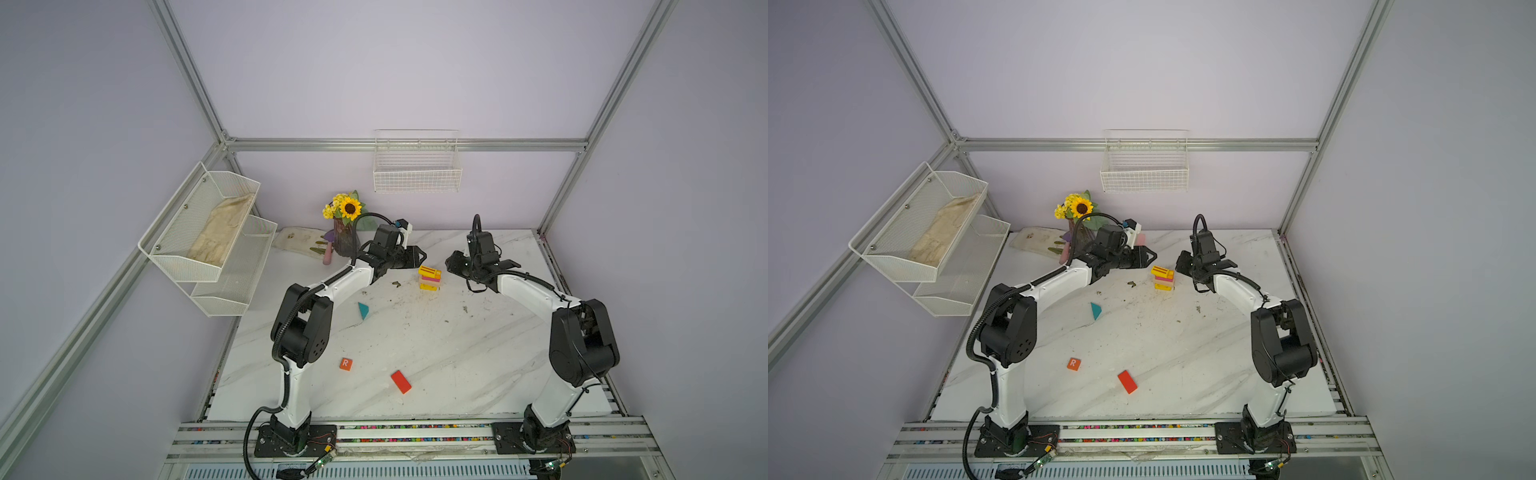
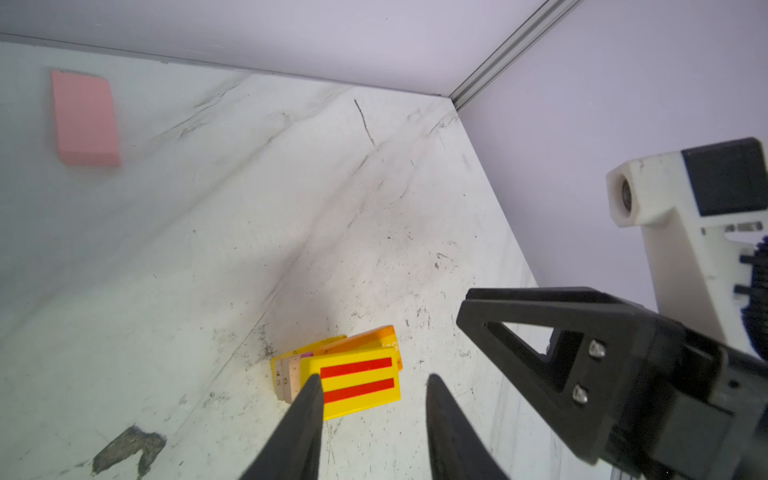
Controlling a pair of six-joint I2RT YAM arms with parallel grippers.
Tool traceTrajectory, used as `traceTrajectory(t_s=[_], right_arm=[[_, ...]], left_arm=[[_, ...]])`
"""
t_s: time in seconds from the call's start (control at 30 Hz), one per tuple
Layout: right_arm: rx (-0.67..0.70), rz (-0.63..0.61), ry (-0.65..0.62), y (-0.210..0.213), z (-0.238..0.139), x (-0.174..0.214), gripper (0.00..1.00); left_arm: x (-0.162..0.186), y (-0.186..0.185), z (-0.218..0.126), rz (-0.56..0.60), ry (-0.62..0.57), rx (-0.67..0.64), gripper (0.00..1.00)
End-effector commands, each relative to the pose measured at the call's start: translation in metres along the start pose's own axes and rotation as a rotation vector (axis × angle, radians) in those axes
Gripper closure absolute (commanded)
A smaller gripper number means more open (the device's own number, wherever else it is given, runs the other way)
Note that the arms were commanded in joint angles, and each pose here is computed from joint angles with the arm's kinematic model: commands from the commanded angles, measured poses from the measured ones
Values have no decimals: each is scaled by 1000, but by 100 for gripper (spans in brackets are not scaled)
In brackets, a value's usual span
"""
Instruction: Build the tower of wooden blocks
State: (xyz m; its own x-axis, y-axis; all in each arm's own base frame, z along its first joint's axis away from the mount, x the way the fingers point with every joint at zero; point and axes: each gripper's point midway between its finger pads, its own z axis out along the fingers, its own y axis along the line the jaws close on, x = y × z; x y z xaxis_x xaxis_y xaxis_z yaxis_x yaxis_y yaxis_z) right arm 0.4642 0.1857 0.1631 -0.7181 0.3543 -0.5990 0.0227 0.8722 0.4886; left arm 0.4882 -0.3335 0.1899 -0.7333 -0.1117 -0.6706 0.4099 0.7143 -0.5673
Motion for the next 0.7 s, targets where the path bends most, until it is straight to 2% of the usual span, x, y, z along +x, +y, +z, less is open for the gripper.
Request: traceTrajectory(t_s=[0.0,0.33,0.5,0.67], right_arm=[[-25,-31,23,14,-1,16,57],[-54,-15,72,14,15,37,55],[-64,-35,95,19,19,45,47],[-52,-47,109,17,24,51,46]], left_arm=[[-14,-14,-7,14,-41,31,57],[-5,-9,4,-2,-6,46,56],[3,-4,11,-12,14,38,56],[8,0,16,-25,29,39,56]])
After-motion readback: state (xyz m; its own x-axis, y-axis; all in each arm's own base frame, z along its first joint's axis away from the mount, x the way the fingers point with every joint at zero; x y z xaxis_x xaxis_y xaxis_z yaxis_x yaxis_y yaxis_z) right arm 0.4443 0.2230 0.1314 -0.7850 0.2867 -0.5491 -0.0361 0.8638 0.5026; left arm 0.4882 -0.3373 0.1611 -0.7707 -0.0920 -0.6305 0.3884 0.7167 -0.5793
